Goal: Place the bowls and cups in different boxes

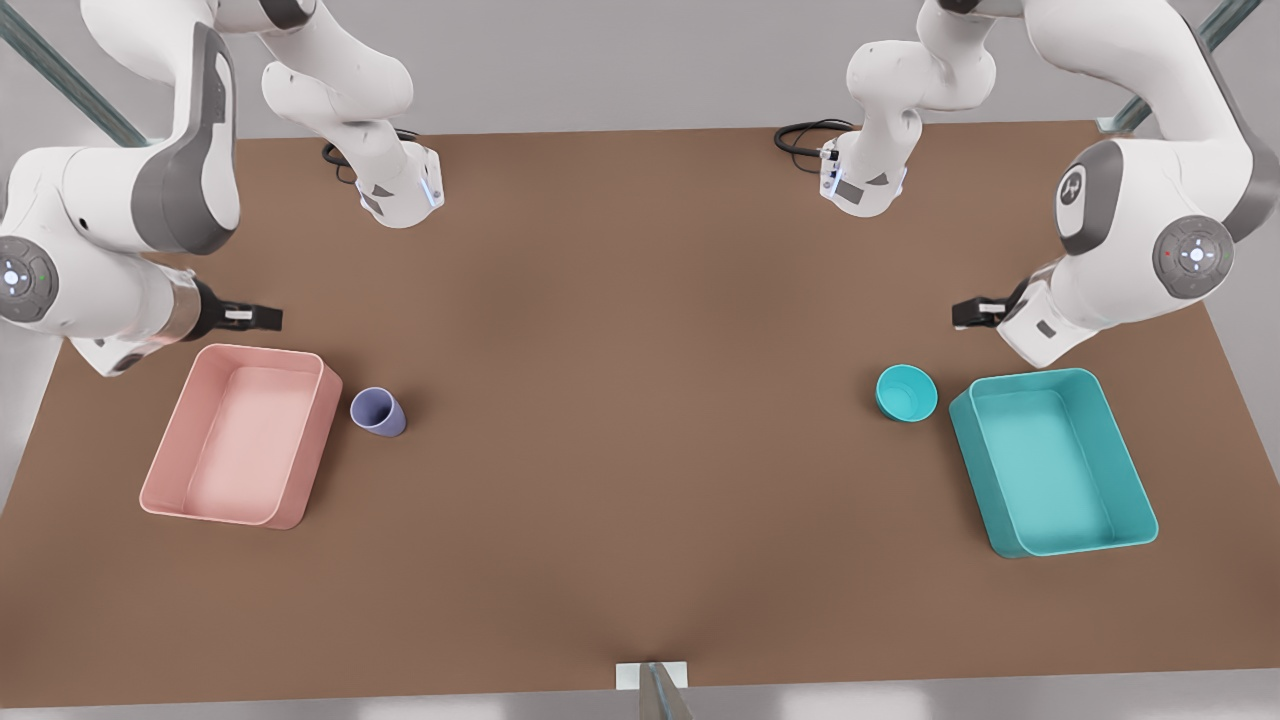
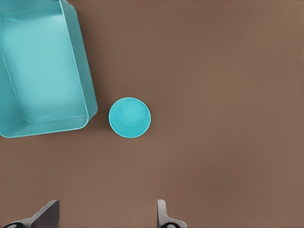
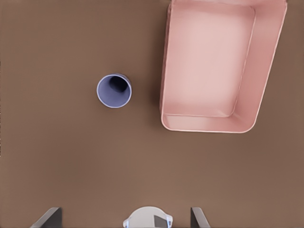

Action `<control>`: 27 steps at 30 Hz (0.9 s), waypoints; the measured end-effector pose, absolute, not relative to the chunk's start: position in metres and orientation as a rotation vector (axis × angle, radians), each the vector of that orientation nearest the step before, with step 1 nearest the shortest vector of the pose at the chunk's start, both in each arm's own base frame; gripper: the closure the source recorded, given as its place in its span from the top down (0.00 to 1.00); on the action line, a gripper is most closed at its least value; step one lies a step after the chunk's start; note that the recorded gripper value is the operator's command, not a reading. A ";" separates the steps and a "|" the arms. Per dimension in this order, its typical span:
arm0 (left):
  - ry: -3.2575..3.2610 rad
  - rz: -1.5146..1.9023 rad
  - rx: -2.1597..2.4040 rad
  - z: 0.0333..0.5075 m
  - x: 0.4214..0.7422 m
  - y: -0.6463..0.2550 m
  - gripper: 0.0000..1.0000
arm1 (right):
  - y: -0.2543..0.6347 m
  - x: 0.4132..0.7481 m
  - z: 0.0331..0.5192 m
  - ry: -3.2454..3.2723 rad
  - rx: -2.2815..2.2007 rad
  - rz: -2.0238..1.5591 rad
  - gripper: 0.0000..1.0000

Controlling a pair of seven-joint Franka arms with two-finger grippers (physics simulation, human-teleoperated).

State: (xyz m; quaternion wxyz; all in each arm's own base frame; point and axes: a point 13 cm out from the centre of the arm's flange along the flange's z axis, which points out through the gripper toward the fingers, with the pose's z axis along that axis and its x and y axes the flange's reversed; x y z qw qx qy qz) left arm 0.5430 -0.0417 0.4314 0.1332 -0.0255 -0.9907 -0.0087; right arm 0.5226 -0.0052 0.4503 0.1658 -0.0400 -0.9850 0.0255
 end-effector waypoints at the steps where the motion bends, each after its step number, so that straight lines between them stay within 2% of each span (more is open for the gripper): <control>1: -2.880 -0.025 -0.074 0.431 0.545 -0.042 1.00 | -0.005 0.527 0.450 -2.820 -0.116 0.073 1.00; 3: -2.888 -0.024 -0.073 0.429 0.549 -0.042 1.00 | -0.003 0.538 0.435 -2.818 -0.115 0.076 1.00; 6: -2.879 -0.024 -0.073 0.416 0.549 -0.042 1.00 | 0.031 0.559 0.374 -2.783 -0.041 0.088 1.00; 11: -2.742 -0.090 -0.232 0.245 0.517 -0.089 1.00 | 0.035 0.557 0.280 -2.807 -0.072 0.028 1.00; 15: -2.763 -0.194 -0.351 0.144 0.496 -0.080 1.00 | 0.035 0.568 0.230 -2.891 -0.111 -0.007 1.00; 20: -2.848 -0.232 -0.461 0.097 0.505 -0.079 1.00 | 0.031 0.569 0.194 -2.964 -0.151 -0.025 1.00; 22: -2.871 -0.232 -0.482 0.088 0.508 -0.081 1.00 | 0.029 0.559 0.180 -2.965 -0.160 -0.025 1.00; 27: -2.866 -0.220 -0.479 0.061 0.493 -0.071 1.00 | 0.022 0.534 0.162 -2.962 -0.188 -0.024 1.00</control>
